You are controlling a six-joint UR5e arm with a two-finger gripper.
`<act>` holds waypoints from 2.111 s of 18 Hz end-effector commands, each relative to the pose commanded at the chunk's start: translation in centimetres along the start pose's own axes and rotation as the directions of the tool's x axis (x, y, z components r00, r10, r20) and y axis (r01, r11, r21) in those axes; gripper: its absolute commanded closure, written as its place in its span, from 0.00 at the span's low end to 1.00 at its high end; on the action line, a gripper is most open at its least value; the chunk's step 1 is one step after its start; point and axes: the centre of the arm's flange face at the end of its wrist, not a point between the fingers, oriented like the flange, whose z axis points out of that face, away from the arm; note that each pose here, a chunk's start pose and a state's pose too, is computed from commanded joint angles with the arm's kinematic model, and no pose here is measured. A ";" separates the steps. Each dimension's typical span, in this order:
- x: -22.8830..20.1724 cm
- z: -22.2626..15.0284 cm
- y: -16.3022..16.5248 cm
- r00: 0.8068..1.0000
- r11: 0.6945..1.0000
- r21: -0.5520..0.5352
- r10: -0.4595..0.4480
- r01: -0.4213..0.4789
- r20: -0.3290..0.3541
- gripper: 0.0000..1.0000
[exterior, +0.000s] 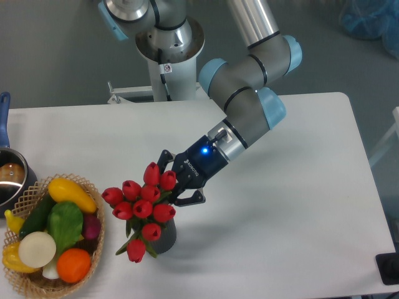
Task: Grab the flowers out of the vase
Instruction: 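Lift the gripped tulips straight up out of the black vase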
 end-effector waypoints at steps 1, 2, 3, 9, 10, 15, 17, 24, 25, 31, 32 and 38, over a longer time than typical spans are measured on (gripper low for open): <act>0.0 -0.5 -0.4 1.000 1.000 0.001 -0.004 0.004 0.008 0.68; 0.1 -0.8 -0.8 1.000 1.000 0.001 -0.008 0.008 0.014 0.68; 0.2 -1.1 -1.4 1.000 1.000 0.002 -0.004 0.004 0.019 0.68; 1.2 -2.2 -4.6 0.999 0.999 0.034 -0.011 0.010 0.032 0.68; 1.4 -2.2 -5.0 0.999 0.999 0.043 -0.014 0.012 0.030 0.68; 2.1 -2.6 -6.6 1.000 0.996 0.090 0.003 -0.005 0.023 0.68; 2.1 -3.0 -7.2 1.000 0.995 0.096 0.014 -0.017 0.028 0.68; 1.5 -4.8 -9.6 0.999 0.993 0.118 0.010 -0.016 0.051 0.68; 1.3 -5.2 -9.9 0.998 0.993 0.120 0.014 -0.021 0.059 0.68; 1.5 -7.0 -11.4 0.997 0.987 0.163 0.004 -0.015 0.072 0.68; 1.5 -7.3 -11.7 0.997 0.986 0.168 0.009 -0.021 0.077 0.68; 2.2 -9.7 -13.7 0.996 0.973 0.229 -0.006 -0.014 0.087 0.68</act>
